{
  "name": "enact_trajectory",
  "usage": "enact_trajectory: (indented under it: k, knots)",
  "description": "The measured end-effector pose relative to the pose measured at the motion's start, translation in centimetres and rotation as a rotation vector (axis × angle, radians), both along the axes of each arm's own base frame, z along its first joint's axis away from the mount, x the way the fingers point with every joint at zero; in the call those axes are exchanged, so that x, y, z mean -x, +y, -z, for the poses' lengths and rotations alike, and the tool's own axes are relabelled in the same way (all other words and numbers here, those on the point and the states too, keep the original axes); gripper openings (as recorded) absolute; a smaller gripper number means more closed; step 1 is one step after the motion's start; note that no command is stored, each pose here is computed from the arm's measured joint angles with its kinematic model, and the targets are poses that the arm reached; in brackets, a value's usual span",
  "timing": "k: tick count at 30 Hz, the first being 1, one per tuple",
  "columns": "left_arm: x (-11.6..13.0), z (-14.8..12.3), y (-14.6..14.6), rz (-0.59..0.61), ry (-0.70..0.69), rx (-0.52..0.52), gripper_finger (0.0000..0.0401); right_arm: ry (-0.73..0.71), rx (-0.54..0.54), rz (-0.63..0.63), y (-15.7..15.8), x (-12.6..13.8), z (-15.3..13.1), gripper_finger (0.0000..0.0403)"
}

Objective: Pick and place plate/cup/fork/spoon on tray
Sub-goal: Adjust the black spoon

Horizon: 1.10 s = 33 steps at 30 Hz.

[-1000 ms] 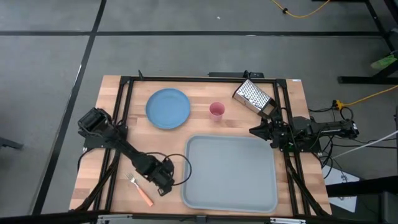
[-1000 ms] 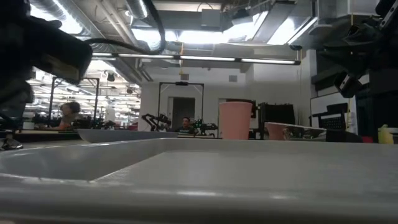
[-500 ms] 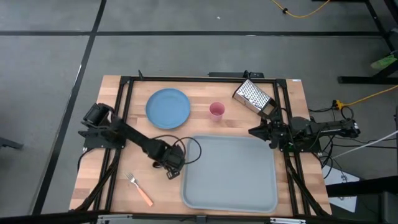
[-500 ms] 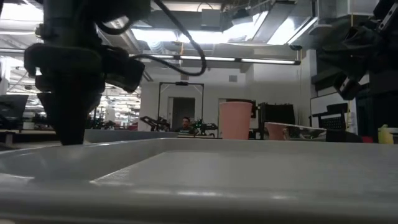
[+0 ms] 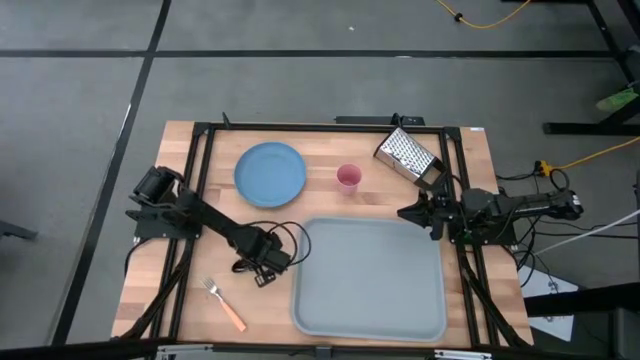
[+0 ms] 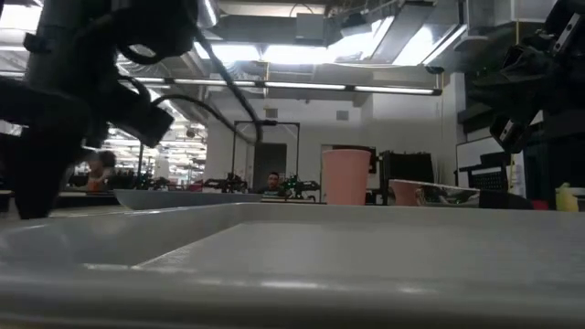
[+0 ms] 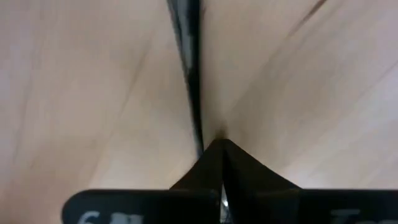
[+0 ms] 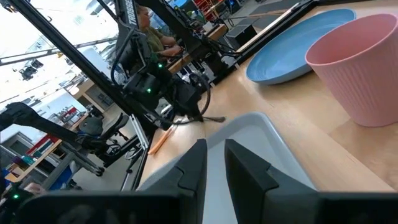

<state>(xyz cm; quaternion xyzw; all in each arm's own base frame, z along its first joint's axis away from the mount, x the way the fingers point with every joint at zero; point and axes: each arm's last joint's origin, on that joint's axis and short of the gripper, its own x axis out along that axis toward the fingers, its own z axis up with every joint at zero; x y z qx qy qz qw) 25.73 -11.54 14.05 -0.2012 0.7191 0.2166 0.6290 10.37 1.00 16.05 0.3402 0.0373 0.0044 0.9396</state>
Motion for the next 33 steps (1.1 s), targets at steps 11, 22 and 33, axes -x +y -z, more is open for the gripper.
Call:
enact_trajectory:
  k: [11, 22, 33]
  knots:
    - [1.3, -0.2, 1.1, -0.005, 0.137, -0.130, 0.0000, 0.012, 0.001, 0.000, 0.0, -0.1, 0.1, 0.0061]
    - [0.8, -1.3, 1.8, 0.007, 0.111, -0.260, 0.0000, 0.012, 0.001, 0.000, 0.0, -0.1, 0.1, 0.0061]
    - [0.4, -0.9, 4.0, -0.046, 0.105, -0.318, 0.0000, 0.013, 0.002, 0.000, 0.0, -0.1, 0.1, 0.0061]
